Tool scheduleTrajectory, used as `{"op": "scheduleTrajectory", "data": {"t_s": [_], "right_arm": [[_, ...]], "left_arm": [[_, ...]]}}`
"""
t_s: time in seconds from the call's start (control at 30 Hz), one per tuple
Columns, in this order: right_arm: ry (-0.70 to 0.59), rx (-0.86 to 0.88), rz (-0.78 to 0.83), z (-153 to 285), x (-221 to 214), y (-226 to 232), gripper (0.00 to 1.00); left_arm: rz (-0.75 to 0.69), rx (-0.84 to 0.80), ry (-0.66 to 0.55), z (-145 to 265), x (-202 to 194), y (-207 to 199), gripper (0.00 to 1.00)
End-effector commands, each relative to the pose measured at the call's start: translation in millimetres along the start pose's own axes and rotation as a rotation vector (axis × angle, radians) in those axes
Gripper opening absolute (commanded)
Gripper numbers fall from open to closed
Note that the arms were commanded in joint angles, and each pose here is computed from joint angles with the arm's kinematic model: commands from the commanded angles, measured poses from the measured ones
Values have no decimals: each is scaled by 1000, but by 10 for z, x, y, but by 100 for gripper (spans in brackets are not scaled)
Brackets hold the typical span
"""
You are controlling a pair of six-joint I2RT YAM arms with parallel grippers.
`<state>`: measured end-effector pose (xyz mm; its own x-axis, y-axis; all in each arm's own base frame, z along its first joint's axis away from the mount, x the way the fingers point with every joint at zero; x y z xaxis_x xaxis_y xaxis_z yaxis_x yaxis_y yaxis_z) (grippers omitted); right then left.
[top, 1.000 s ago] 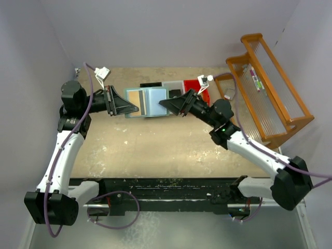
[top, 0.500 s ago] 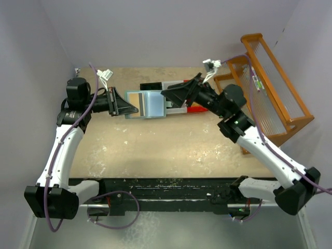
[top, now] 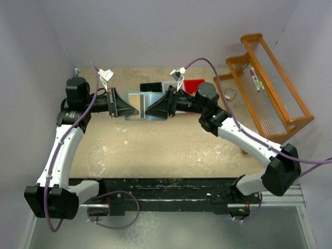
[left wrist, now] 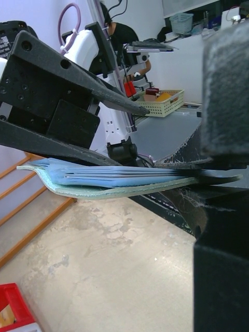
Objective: Take the credit cards out of the card holder
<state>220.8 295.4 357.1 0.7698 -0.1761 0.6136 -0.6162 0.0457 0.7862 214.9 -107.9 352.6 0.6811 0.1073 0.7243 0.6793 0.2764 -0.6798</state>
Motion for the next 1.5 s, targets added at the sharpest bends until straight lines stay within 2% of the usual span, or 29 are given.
{"op": "scheduleTrajectory", "data": {"t_s": [0.0, 0.5, 0.63, 0.73, 0.93, 1.07, 1.2, 1.37, 1.47], "right_arm": [[13, 93, 51, -49, 42, 202, 53], [36, 164, 11, -226, 17, 185, 44], [51, 113, -29, -210, -25, 130, 46], [30, 20, -1, -176, 1, 85, 54], [-39, -122, 62, -159, 91, -16, 55], [-39, -134, 64, -192, 104, -49, 53], [-62, -76, 47, -228, 134, 8, 45], [-60, 34, -35, -313, 96, 1, 27], [-54, 108, -96, -331, 40, -9, 22]], "left_arm": [[-81, -81, 6, 39, 61, -152, 1], [-105, -129, 26, 70, 21, -225, 3], [-124, -169, 27, 94, 31, -312, 4], [-136, -170, 22, 101, 28, -333, 5], [-127, -167, 24, 96, 19, -317, 7], [-133, -170, 24, 103, 19, -334, 9], [-136, -174, 26, 110, 1, -355, 14], [-126, -187, 30, 95, -10, -353, 22], [-111, -206, 36, 64, -31, -360, 26]]}}
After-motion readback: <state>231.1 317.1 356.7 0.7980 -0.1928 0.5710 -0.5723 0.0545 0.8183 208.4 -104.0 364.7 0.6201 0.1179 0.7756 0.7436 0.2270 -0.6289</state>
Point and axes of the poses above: each gripper's point midway between its finger pads, its own z axis back along the fingers, its own y axis along the line the jaws close on, x = y × z, the point moved 8 cm from there along z, back along the fingers, and after that the axes turned 10 degrees about -z, right-handed, at the moved point
